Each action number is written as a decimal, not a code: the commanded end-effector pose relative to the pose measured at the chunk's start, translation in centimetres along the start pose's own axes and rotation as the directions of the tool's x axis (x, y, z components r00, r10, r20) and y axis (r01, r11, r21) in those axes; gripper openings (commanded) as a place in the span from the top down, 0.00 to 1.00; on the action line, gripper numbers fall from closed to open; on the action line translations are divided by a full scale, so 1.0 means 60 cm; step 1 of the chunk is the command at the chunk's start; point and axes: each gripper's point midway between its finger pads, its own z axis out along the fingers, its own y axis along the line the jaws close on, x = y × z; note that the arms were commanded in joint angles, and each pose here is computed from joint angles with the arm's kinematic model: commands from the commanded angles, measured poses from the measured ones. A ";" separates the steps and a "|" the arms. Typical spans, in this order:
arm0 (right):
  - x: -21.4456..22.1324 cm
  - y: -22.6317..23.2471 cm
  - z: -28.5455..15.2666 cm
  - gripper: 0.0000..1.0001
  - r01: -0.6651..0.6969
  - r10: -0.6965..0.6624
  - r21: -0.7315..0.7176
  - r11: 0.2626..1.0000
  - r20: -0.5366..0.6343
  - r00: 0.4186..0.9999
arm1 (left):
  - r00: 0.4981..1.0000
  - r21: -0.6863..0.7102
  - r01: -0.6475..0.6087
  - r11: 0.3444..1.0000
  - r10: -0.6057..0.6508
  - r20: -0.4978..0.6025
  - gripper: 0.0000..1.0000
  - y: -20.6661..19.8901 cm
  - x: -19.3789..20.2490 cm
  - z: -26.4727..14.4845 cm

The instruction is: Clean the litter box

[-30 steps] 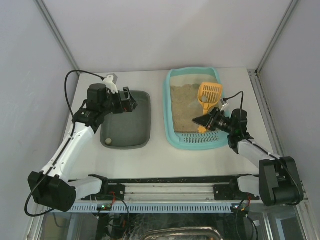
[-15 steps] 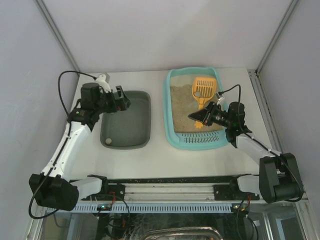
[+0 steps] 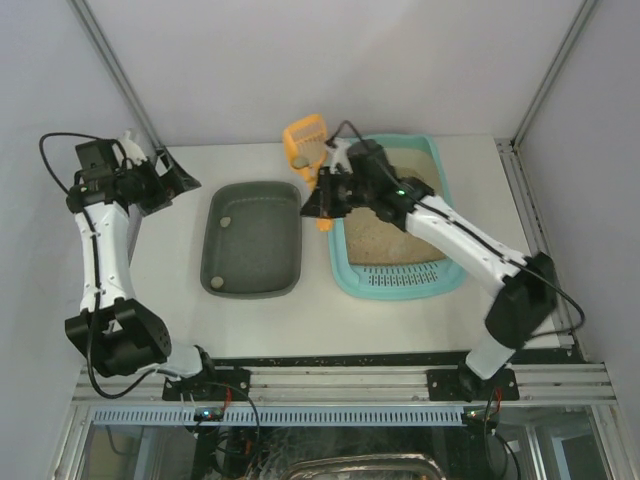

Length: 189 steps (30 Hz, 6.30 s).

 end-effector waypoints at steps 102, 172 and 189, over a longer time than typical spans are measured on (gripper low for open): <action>0.114 -0.357 0.116 1.00 -0.281 0.366 0.241 0.929 -0.480 0.797 | 0.983 0.673 -0.181 0.717 0.128 0.129 0.00 -0.568 0.103 0.437; 0.101 -0.212 -0.113 1.00 -0.424 0.522 -0.482 0.767 0.082 0.849 | 0.797 0.116 -0.600 0.791 0.580 0.167 0.00 -0.182 0.154 -0.120; 0.102 -0.247 -0.119 1.00 -0.438 0.508 -0.350 0.828 0.134 0.851 | 0.790 0.149 -0.613 0.776 0.600 0.127 0.00 -0.162 0.186 -0.109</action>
